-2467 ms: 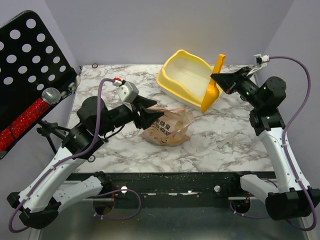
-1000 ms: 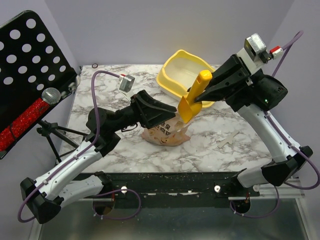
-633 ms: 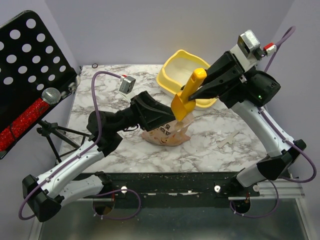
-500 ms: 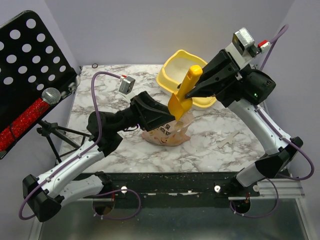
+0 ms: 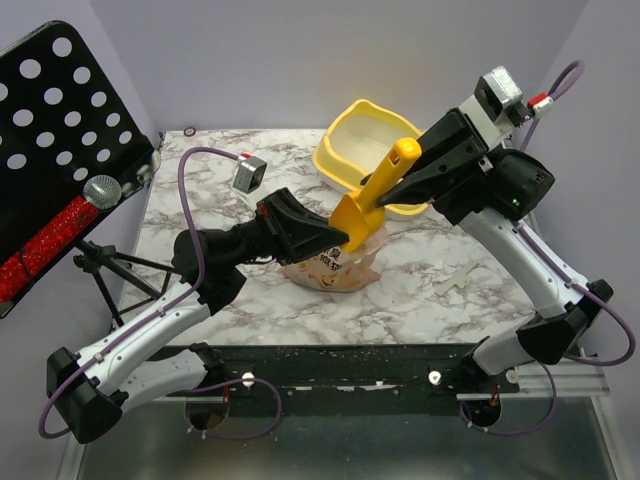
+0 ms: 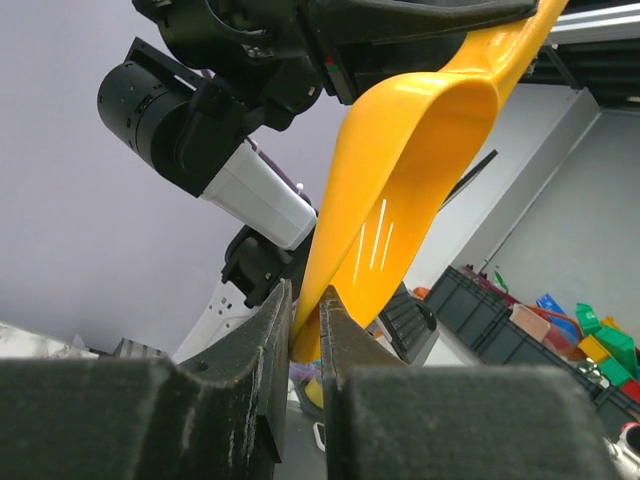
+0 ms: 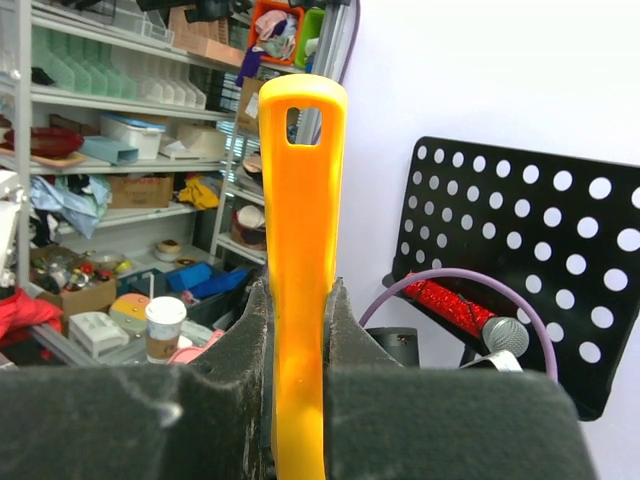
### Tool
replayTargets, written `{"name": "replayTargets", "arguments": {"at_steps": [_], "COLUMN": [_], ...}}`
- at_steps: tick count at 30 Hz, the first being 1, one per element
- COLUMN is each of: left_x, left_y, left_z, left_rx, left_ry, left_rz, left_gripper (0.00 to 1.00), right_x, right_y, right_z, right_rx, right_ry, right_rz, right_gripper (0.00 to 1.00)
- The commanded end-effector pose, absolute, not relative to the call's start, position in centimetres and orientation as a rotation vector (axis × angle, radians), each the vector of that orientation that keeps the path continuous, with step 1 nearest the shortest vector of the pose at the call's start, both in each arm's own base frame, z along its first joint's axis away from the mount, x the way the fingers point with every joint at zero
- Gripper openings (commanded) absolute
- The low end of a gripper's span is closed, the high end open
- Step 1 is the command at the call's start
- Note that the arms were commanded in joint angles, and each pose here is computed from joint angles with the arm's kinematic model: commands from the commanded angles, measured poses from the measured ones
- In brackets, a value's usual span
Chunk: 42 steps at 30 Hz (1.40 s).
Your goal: Fill the litter box with clean litter
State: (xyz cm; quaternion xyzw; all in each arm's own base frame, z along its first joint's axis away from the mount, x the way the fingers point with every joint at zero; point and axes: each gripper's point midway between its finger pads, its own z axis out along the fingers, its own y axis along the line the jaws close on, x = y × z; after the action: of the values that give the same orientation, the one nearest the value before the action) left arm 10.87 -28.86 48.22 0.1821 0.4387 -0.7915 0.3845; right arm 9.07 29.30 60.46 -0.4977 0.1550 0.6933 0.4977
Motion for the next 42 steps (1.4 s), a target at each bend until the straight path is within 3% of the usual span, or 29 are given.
{"name": "replayTargets", "arguments": {"at_steps": [1, 4, 12, 18, 32, 42], "left_x": [8.2, 7.9, 7.4, 9.2, 15.2, 18.8], "left_y": [-27.1, -26.8, -26.0, -25.2, -22.4, -21.8], "left_z": [50.4, 50.7, 51.1, 50.2, 44.2, 38.1], "left_rx": [0.543, 0.550, 0.568, 0.556, 0.565, 0.563], "left_ry": [0.959, 0.948, 0.953, 1.083, 1.336, 1.465], "left_rz": [-2.023, -2.021, -1.936, -1.647, -1.036, -0.805], "left_gripper": [0.09, 0.01, 0.00, 0.00, 0.00, 0.00], "right_x": [5.6, 5.8, 6.8, 10.1, 20.6, 20.9], "right_y": [26.8, 26.9, 27.1, 27.5, 27.5, 24.0], "right_z": [58.6, 57.6, 54.4, 52.0, 40.9, 30.8], "right_rx": [-1.300, -1.294, -1.294, -1.177, -0.899, -0.783], "right_ry": [0.044, 0.095, 0.255, 0.507, 1.337, 1.659], "right_rz": [1.407, 1.378, 1.317, 1.271, 1.079, 0.971], "right_gripper": [0.01, 0.10, 0.52, 0.71, 0.75, 0.73]}}
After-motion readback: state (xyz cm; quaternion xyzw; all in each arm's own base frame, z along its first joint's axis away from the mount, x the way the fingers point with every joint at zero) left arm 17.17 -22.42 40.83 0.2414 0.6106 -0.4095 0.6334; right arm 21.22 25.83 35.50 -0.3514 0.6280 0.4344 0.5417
